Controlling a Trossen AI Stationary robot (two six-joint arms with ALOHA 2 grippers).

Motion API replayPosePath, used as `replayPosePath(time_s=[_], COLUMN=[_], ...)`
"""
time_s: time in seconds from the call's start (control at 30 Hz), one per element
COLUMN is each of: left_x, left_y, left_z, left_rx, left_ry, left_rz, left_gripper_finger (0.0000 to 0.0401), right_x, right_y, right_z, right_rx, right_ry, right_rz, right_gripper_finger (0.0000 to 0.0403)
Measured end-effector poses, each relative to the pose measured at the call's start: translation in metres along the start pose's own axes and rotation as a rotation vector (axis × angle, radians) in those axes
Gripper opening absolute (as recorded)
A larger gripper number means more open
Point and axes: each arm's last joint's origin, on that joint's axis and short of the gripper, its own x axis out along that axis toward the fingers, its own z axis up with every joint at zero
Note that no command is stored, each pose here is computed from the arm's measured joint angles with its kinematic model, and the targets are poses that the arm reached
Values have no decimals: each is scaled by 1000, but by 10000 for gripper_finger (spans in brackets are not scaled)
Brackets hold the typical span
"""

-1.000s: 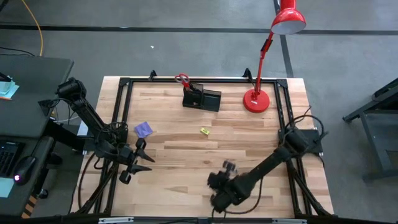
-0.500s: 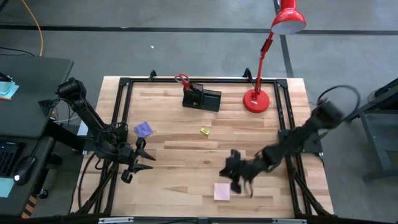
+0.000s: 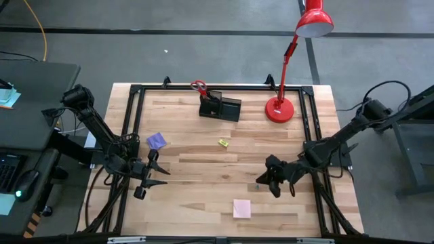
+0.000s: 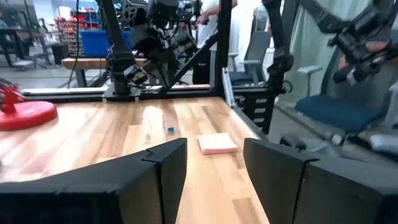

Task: Pick and place office supplies into organizer
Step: Put the blue clip bender into the desk organizer

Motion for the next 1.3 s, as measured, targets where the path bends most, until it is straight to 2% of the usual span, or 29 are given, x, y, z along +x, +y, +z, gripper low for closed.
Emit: replayPosePath(time_s=[0.13, 0.27, 0.43, 0.63, 0.93, 1.3], left_x=[0, 0, 0, 0, 0, 0], left_y=[1, 1, 1, 2, 3, 3], left_z=[0, 3, 4, 2, 1, 0], left_rx=[48, 26, -35, -99, -120, -133], left_ry=[-2, -26, -31, -22, -15, -12], left_rz=[19, 27, 34, 83, 105, 109], left_gripper_finger=[150, 150, 150, 150, 150, 150], right_x=[8, 19, 35, 40, 41, 48], right_y=[-3, -2, -10, -13, -25, -30], right_z=[-9, -20, -37, -39, -35, -34], right_rx=[-193, -342, -439, -558, -619, -561], right_ry=[63, 121, 233, 247, 306, 345], right_rz=[-43, -68, -106, -108, -183, -146], right_gripper_finger=[23, 45, 86, 107, 108, 108])
